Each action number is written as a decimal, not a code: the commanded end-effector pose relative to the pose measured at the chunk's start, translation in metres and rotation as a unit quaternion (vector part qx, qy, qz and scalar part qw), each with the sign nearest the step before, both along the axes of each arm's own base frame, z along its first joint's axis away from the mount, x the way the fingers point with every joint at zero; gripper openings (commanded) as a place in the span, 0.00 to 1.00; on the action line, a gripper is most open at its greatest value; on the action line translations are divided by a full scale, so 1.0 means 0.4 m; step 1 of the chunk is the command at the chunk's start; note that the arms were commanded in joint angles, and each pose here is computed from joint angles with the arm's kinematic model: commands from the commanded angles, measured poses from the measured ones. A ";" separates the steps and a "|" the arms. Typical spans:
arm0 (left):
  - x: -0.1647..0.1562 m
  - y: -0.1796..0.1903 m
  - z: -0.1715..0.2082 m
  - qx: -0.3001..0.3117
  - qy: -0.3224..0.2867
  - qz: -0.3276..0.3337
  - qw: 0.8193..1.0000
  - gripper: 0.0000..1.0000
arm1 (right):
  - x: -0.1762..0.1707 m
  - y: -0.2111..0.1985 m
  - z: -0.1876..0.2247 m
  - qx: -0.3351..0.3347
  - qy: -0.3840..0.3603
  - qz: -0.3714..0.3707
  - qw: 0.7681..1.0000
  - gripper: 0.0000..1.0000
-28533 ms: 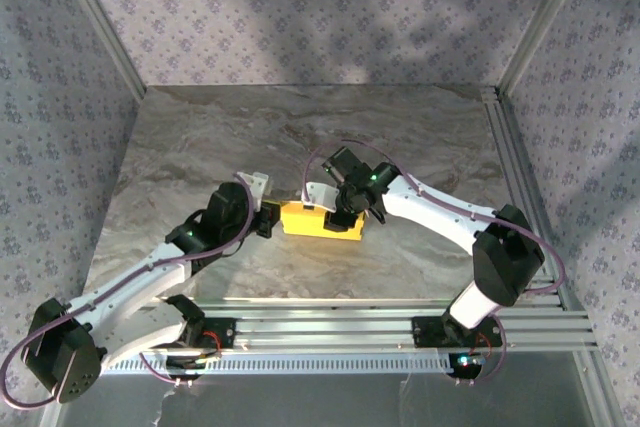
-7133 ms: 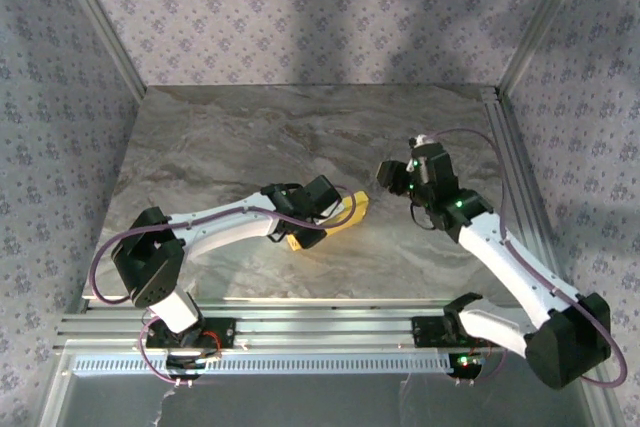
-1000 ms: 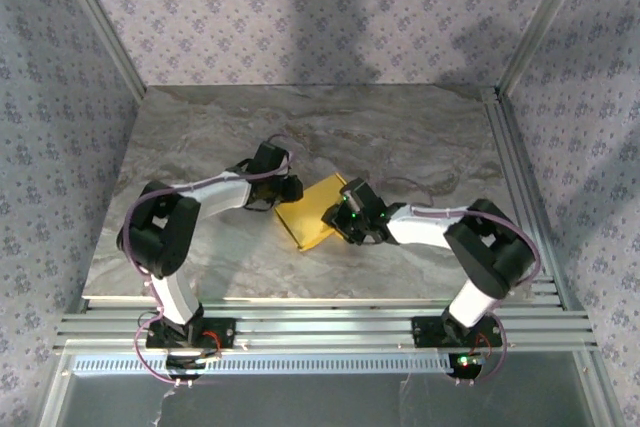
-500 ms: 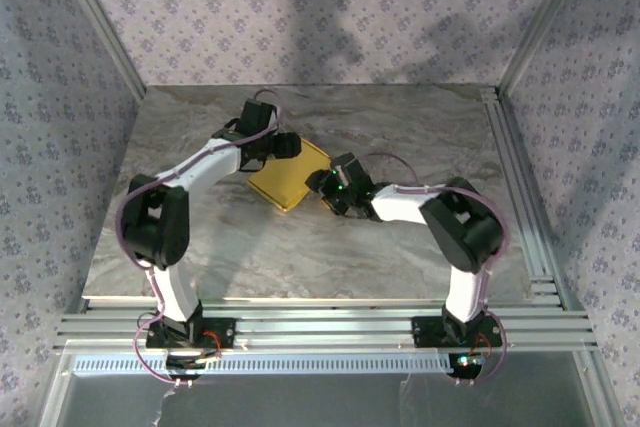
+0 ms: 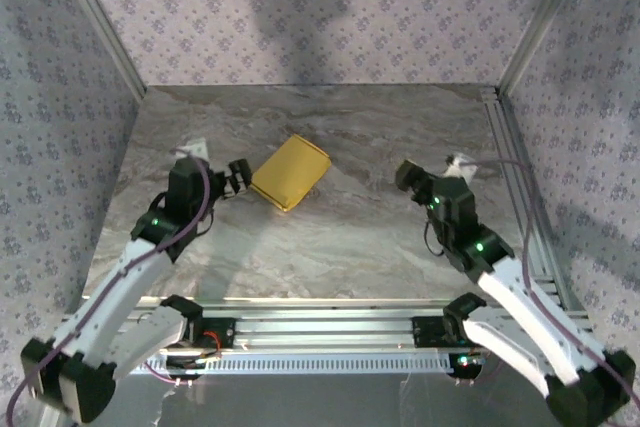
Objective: Fold the paper box
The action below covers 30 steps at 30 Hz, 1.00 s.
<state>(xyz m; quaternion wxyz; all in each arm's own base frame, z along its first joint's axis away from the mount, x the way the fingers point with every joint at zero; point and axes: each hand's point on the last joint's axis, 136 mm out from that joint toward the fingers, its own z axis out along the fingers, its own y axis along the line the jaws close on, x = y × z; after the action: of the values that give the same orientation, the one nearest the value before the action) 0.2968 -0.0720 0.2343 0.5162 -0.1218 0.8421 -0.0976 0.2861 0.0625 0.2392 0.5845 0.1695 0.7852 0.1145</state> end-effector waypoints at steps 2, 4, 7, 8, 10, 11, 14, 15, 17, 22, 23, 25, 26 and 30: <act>-0.023 0.116 -0.031 0.120 -0.048 0.073 0.989 0.99 | -0.019 -0.138 -0.109 -0.193 -0.022 -0.068 0.979 0.99; -0.028 0.140 -0.041 0.152 -0.070 0.085 0.982 1.00 | -0.005 -0.170 -0.166 -0.203 -0.012 -0.076 0.976 0.99; -0.012 0.163 -0.075 0.199 -0.079 0.078 0.974 1.00 | 0.036 -0.202 -0.221 -0.202 0.021 -0.065 0.977 0.99; -0.004 0.171 -0.089 0.198 -0.075 0.075 0.974 1.00 | 0.050 -0.210 -0.228 -0.199 0.021 -0.064 0.978 0.99; 0.021 0.185 -0.126 0.178 -0.063 0.060 0.980 1.00 | 0.077 -0.221 -0.226 -0.200 0.003 -0.067 0.977 0.99; 0.033 0.193 -0.143 0.171 -0.060 0.057 0.982 1.00 | 0.089 -0.227 -0.227 -0.202 0.000 -0.068 0.977 0.99; 0.068 0.207 -0.195 0.160 -0.062 0.043 0.984 1.00 | 0.128 -0.232 -0.239 -0.195 -0.005 -0.055 0.979 0.99; 0.079 0.214 -0.208 0.152 -0.061 0.042 0.986 1.00 | 0.139 -0.226 -0.247 -0.206 -0.002 -0.042 0.978 0.99; 0.099 0.217 -0.226 0.144 -0.059 0.033 0.987 1.00 | 0.155 -0.222 -0.259 -0.217 0.007 -0.029 0.976 0.99; 0.143 0.235 -0.257 0.151 -0.066 0.032 0.986 1.00 | 0.173 -0.229 -0.297 -0.213 0.004 -0.010 0.977 0.99; 0.152 0.235 -0.263 0.152 -0.068 0.031 0.986 1.00 | 0.176 -0.232 -0.303 -0.213 0.006 -0.010 0.977 0.99; 0.169 0.235 -0.282 0.156 -0.067 0.029 0.985 1.00 | 0.186 -0.234 -0.318 -0.203 0.008 -0.001 0.979 0.99; 0.177 0.231 -0.277 0.157 -0.074 0.025 0.984 1.00 | 0.191 -0.230 -0.325 -0.197 0.005 0.009 0.980 0.99; 0.197 0.246 -0.307 0.158 -0.078 0.040 0.984 1.00 | 0.208 -0.218 -0.367 -0.189 0.000 0.032 0.981 0.99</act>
<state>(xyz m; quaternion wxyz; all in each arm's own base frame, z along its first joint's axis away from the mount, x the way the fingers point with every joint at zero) 0.3585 0.0245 0.0868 0.5406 -0.0655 0.8371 0.0519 0.3552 -0.0342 0.0748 0.5608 0.0577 0.8249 -0.0413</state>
